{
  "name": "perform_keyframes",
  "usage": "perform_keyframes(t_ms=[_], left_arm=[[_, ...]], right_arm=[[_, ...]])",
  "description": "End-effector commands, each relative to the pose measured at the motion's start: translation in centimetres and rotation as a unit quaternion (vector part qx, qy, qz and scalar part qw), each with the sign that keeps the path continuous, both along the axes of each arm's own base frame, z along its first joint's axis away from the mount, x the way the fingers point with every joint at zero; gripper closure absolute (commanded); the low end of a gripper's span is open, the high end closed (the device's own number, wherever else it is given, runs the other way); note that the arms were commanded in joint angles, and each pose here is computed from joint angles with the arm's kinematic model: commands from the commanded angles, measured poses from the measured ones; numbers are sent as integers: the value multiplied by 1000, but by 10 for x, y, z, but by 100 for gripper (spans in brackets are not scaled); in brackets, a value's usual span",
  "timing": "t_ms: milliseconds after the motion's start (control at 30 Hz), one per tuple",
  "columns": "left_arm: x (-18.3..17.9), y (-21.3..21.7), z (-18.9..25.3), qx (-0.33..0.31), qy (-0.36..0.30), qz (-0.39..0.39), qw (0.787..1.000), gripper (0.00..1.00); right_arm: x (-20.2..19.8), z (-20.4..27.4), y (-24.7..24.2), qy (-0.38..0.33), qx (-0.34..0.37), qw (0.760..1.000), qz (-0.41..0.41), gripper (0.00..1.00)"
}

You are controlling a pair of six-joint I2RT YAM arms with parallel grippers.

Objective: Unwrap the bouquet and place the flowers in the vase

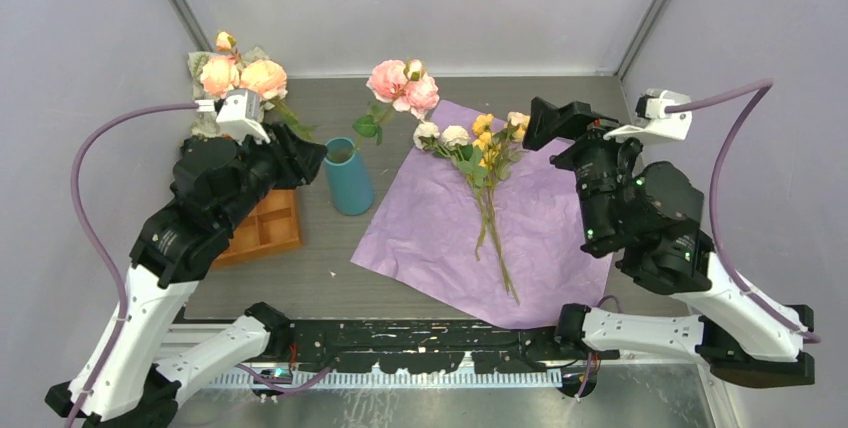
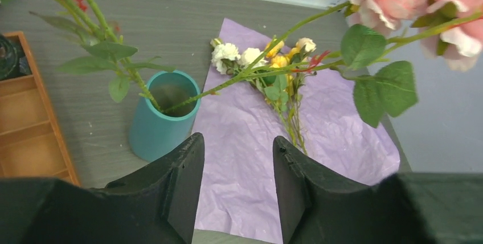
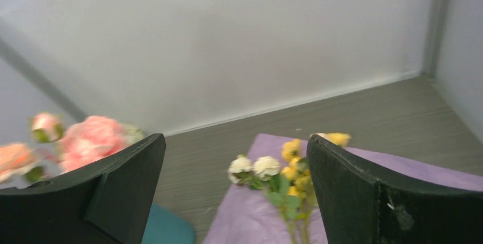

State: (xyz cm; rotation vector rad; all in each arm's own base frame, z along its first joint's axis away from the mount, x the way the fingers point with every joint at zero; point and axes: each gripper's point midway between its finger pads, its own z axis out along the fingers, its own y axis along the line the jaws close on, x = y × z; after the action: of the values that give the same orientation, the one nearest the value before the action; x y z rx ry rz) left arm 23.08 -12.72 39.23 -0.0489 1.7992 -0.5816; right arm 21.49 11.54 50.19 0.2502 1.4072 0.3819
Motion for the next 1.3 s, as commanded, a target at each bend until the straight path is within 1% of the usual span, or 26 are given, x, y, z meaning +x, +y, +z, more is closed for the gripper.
perform_keyframes(t_ms=[0, 100, 167, 233, 300, 333, 400, 467, 567, 667, 867, 967, 1133, 1267], left_arm=[[0, 15, 21, -19, -23, 40, 999, 52], [-2, 38, 29, -7, -28, 91, 995, 53], [-7, 53, 44, -5, -39, 119, 992, 55], [-12, 63, 55, -3, -48, 135, 990, 55], [-18, 71, 63, -3, -55, 147, 988, 56], [-20, 76, 67, -1, -58, 153, 986, 56], [-25, 85, 71, 6, -61, 168, 984, 56], [-29, 95, 74, 19, -61, 185, 981, 56], [-28, 101, 73, 36, -53, 199, 978, 56], [-21, 92, 62, 47, -39, 185, 981, 56], [-10, 82, 32, 65, -9, 175, 982, 56], [-12, 81, 29, 60, -10, 172, 983, 56], [-18, 82, 32, 47, -20, 168, 985, 56], [-19, 84, 29, 47, -18, 170, 984, 56]], right_arm=[[16, -31, -42, 59, -34, 988, -140, 1], [43, -52, -37, 100, -27, 986, -128, 1], [73, -78, -29, 154, -34, 981, -111, 0], [111, -119, -18, 221, -27, 971, -84, 1], [143, -160, -19, 279, 1, 958, -62, 1], [158, -178, -22, 303, 17, 951, -54, 3], [177, -209, -19, 339, 28, 940, -38, 8], [190, -236, -14, 368, 19, 929, -30, 11], [201, -272, -6, 408, 7, 912, -23, 14], [208, -303, 0, 434, 5, 901, -16, 20], [214, -350, 6, 473, -1, 881, -11, 41], [217, -373, 7, 492, -7, 871, -14, 48], [219, -410, 11, 520, -6, 854, -13, 49], [221, -430, 14, 535, -7, 845, -10, 49]])
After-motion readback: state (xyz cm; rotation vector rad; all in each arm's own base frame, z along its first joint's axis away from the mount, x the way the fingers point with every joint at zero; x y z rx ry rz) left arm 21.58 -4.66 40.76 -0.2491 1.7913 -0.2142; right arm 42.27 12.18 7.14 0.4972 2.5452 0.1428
